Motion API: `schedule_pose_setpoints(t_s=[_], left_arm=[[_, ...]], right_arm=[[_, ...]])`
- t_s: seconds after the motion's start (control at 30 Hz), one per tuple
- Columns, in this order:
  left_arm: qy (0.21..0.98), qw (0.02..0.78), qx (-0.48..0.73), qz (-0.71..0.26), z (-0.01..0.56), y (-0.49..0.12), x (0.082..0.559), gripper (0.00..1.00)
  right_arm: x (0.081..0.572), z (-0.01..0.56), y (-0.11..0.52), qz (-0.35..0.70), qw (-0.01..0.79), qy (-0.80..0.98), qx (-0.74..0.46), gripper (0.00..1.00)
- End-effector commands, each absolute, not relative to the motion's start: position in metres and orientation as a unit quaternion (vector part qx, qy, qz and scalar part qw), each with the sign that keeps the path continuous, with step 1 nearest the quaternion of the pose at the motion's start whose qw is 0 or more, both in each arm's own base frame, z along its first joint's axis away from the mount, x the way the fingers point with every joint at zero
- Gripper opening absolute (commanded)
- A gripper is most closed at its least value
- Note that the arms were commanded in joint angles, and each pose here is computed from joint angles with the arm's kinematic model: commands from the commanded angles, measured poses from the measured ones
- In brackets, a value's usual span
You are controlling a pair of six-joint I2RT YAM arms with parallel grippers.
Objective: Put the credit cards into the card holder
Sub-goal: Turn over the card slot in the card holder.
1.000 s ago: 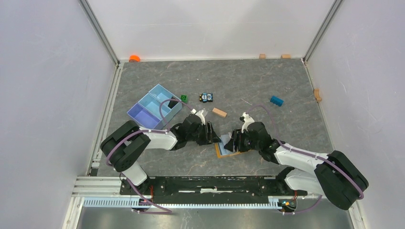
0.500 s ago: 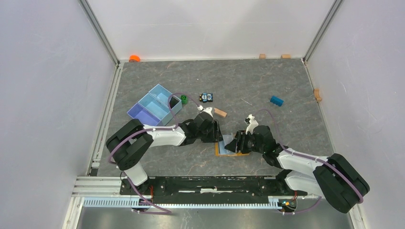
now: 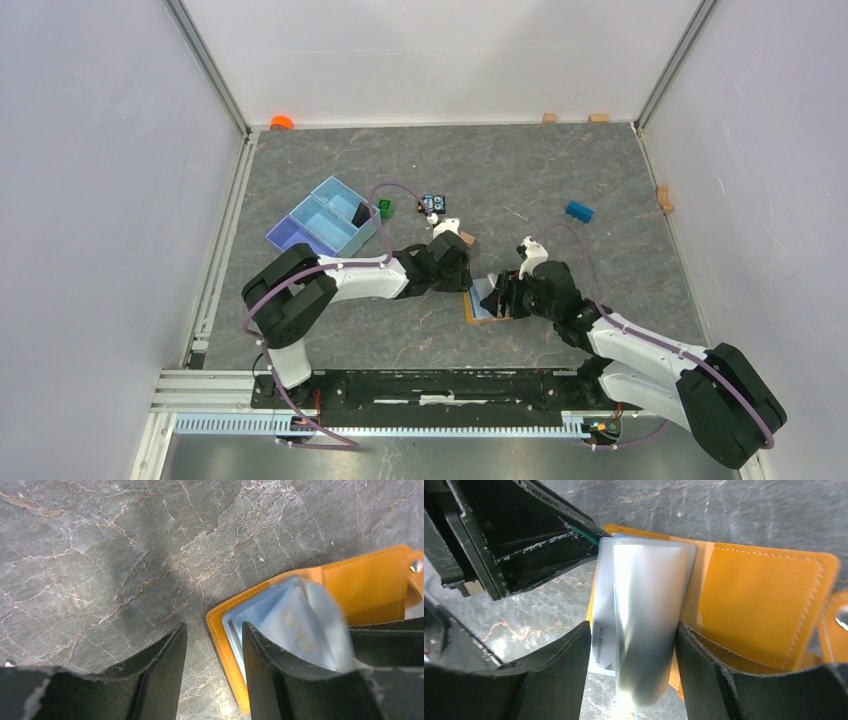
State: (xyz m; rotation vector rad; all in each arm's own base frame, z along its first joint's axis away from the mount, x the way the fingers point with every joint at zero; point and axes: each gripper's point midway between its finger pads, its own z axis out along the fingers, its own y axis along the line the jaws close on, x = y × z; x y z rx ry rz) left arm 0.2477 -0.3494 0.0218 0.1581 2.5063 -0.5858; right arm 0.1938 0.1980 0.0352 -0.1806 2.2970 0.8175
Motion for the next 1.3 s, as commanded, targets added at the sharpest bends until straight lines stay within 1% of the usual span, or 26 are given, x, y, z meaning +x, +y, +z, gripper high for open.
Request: schedule_pose_setpoints(t_s=[0.0,0.13,0.2,0.23,0.5,0.6,0.73,0.97,1.13,1.27], left_arm=[[0.973,0.201,0.104,-0.050,-0.049,-0.275,0.213,0.53],[0.970,0.205,0.109,-0.067,-0.045,-0.284,0.213,0.54],[0.969,0.205,0.109,-0.087,-0.043,-0.290,0.212,0.54],[0.967,0.207,0.110,-0.099,-0.041,-0.295,0.212,0.54],[0.955,0.211,0.114,-0.174,-0.028,-0.321,0.210,0.56],[0.947,0.213,0.120,-0.208,-0.022,-0.333,0.208,0.57],[0.944,0.209,0.123,-0.225,-0.022,-0.341,0.208,0.57],[0.936,0.225,0.123,-0.241,-0.010,-0.346,0.211,0.60],[0.929,0.219,0.131,-0.268,-0.005,-0.356,0.208,0.63],[0.926,0.222,0.134,-0.274,-0.003,-0.358,0.208,0.66]], right_arm=[[0.215,0.048,0.189,0.263,0.387,0.878,-0.096,0.67],[0.216,0.045,0.185,0.251,0.388,0.881,-0.101,0.69],[0.216,0.043,0.184,0.247,0.389,0.881,-0.102,0.61],[0.216,0.042,0.183,0.245,0.388,0.883,-0.102,0.59],[0.211,0.030,0.181,0.240,0.373,0.890,-0.101,0.63],[0.209,0.029,0.182,0.246,0.371,0.890,-0.099,0.64],[0.207,0.029,0.185,0.256,0.368,0.888,-0.097,0.64],[0.209,0.040,0.186,0.263,0.381,0.881,-0.096,0.78],[0.213,0.040,0.179,0.238,0.390,0.884,-0.102,0.84],[0.214,0.038,0.174,0.217,0.392,0.887,-0.111,0.86]])
